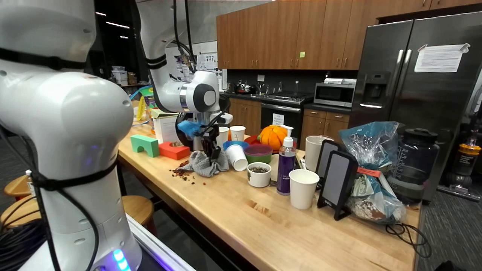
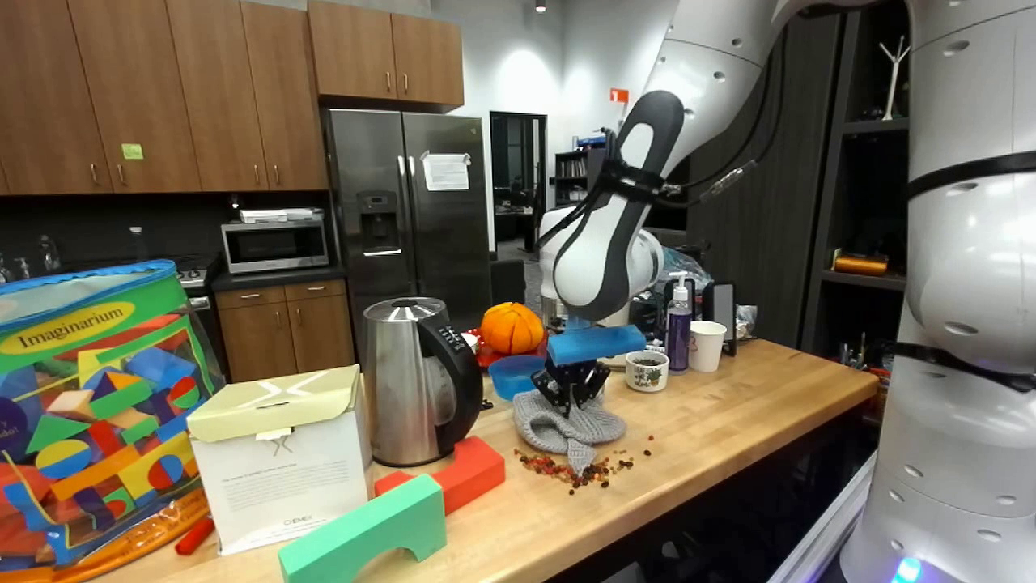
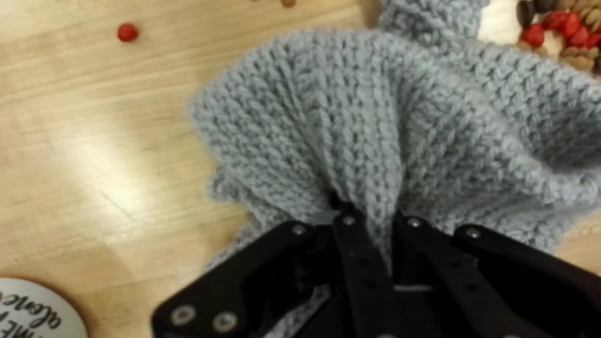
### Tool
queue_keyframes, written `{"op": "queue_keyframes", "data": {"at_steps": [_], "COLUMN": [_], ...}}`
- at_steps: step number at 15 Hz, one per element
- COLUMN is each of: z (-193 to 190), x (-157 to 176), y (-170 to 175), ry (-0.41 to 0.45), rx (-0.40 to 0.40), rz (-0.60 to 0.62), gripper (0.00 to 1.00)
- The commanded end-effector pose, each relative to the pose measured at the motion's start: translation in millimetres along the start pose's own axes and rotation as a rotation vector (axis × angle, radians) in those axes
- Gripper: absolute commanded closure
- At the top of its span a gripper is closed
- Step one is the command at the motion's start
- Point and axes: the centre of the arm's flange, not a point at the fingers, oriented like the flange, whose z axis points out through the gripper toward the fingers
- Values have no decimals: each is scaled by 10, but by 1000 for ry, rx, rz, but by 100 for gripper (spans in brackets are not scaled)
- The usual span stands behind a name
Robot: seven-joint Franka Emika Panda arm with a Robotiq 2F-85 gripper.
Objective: Wipe the table with the gray cloth
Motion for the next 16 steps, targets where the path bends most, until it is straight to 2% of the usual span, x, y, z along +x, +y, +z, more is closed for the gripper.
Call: {"op": "queue_keyframes", "data": {"at_steps": [1, 4, 7, 12, 16], "z": [412, 400, 359, 349, 375], "x": [-169, -232, -230, -103, 23], "y": [-501, -757, -817, -553, -253], "ry": [-31, -7, 0, -21, -54], "rx": [-120, -190, -219, -205, -168], "rz": [-93, -155, -165, -101, -4], "gripper": [97, 97, 97, 97, 97]}}
